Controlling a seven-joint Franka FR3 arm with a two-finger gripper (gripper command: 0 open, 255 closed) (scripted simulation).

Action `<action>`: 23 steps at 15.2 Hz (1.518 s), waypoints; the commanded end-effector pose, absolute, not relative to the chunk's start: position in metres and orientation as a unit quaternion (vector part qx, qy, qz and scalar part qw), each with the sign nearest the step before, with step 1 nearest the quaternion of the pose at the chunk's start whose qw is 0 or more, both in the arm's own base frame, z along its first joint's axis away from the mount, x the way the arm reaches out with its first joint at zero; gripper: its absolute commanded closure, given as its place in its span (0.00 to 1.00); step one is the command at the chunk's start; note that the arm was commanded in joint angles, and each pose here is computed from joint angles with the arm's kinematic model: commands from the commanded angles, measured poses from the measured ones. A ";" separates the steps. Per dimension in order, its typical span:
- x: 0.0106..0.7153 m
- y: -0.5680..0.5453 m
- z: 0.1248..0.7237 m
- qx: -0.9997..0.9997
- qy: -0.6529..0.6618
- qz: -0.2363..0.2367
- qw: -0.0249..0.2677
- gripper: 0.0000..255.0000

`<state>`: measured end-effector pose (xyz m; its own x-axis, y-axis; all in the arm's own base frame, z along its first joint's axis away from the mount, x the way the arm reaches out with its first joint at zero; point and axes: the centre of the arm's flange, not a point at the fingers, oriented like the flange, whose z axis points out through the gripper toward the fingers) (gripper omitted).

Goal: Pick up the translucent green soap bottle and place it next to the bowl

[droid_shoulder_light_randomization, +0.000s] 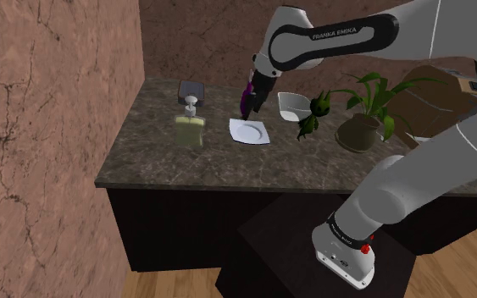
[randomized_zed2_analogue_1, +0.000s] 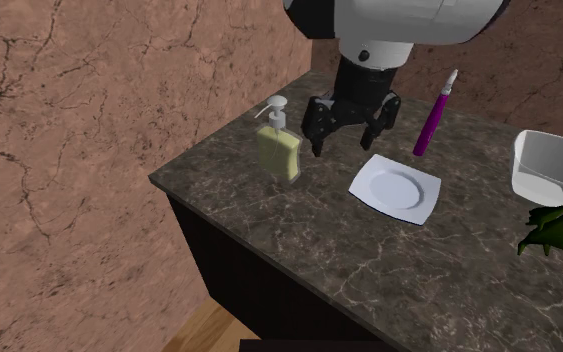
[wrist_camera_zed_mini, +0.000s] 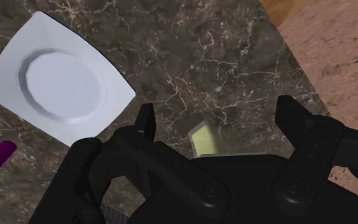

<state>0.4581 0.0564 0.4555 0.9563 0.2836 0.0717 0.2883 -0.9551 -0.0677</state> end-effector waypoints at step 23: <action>0.619 0.123 0.324 -0.970 -0.225 -0.072 0.063 0.00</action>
